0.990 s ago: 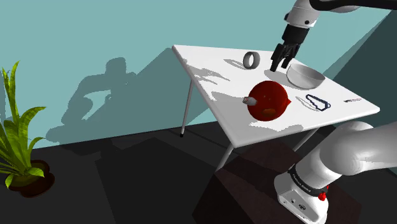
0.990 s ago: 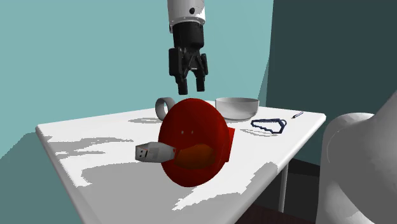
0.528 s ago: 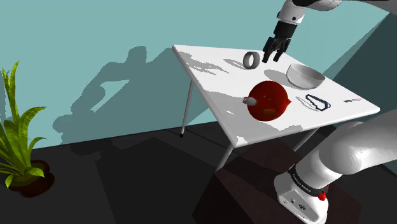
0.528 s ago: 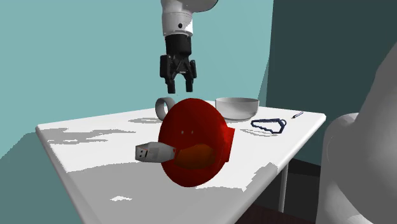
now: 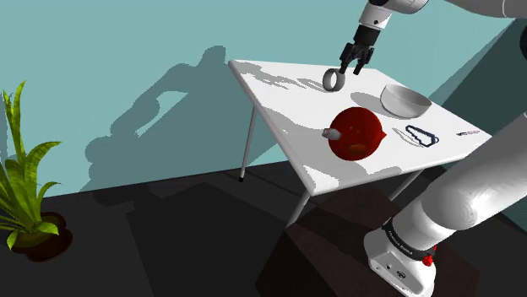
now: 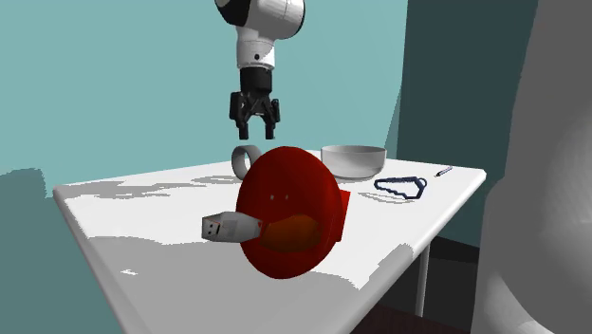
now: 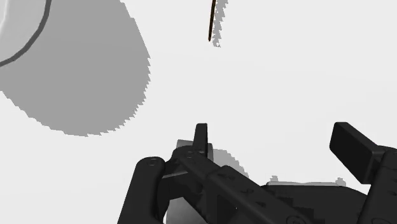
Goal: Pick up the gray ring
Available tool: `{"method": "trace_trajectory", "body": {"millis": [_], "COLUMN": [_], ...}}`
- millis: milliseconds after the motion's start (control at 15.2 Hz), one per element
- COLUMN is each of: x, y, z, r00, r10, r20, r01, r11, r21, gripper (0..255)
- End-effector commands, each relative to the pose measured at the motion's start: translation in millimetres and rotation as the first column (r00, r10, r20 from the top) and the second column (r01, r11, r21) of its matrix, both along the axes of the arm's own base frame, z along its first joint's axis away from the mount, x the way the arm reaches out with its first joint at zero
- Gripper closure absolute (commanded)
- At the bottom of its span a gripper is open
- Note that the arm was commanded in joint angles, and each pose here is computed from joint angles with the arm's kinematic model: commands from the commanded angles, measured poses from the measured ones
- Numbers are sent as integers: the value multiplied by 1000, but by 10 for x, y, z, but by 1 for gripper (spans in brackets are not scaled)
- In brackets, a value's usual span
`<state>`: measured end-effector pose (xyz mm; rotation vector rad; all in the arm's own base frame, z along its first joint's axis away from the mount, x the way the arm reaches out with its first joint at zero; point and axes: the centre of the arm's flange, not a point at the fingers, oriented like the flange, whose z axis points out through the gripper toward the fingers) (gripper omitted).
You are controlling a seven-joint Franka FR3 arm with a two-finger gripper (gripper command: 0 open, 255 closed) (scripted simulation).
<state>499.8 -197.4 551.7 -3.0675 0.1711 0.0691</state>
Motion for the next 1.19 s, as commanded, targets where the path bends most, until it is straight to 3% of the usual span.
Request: {"method": "trace_trajectory", "body": {"millis": [0,396,990,1056,1122], "x": [217,723,723,720,720], "y": [-207,-772,-772,-775,-772], "z": [4,-71,-471,-482,-481], "r00": [1000,999,999,999,999], "r10": [-13,-51,-51,-51,-51], "r20": [5,15,15,15,15], "r01": [12,50,50,50,50], "r11": [1000,998,998,998,998], "r21": [10,40,40,40,40], "gripper": [0,0,0,255,255]}}
